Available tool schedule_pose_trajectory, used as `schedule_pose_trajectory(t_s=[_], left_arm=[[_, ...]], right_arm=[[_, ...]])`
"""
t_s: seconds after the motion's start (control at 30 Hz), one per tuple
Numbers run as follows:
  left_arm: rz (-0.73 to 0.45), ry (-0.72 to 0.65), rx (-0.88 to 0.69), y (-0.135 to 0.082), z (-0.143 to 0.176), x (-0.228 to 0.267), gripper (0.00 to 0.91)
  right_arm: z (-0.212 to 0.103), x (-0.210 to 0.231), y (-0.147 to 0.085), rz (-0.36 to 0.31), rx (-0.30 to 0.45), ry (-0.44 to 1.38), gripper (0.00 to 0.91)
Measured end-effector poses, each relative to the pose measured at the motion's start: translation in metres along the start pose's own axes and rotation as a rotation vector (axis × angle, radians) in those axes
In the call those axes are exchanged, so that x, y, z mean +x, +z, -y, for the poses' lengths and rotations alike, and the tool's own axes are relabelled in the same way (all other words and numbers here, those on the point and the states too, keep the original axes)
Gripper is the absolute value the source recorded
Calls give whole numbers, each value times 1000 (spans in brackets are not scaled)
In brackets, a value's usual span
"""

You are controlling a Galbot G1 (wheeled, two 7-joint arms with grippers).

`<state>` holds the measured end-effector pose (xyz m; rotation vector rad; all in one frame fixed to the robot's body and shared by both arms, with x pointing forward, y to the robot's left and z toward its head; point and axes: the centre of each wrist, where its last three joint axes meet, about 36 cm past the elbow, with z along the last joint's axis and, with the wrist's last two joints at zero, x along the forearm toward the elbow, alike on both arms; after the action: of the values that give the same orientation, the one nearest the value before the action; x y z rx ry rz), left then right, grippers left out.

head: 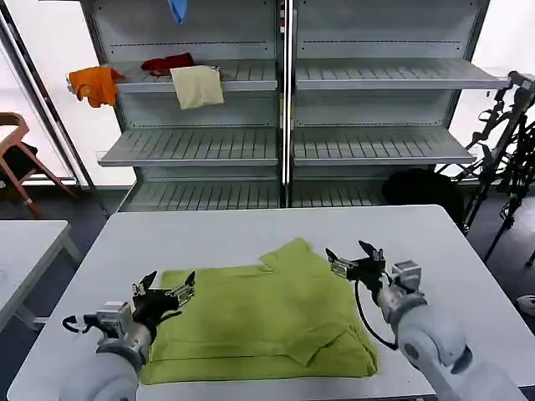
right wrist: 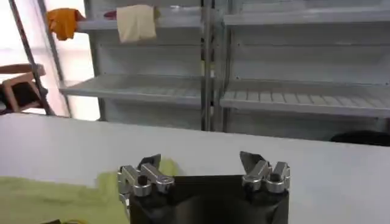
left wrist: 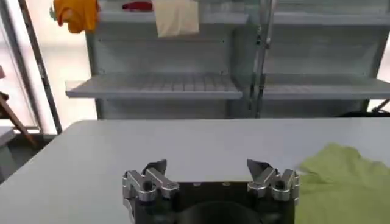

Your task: Fold and organize the clothes.

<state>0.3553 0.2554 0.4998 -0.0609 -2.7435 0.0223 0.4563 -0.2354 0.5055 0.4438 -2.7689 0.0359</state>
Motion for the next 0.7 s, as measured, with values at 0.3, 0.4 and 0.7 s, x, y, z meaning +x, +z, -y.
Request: schedule_pose_trajectory(t_s=[0.3, 0.4, 0.7], left_arm=[[-37, -20, 25, 1, -21, -41, 907], [-51, -33, 38, 3, -28, -52, 907], [-94, -63, 58, 12, -44, -72, 907]], right_arm=[[-8, -57, 7, -60, 6, -29, 907], [-11, -71, 9, -76, 10, -36, 907], [-18, -94, 12, -101, 24, -49, 907]])
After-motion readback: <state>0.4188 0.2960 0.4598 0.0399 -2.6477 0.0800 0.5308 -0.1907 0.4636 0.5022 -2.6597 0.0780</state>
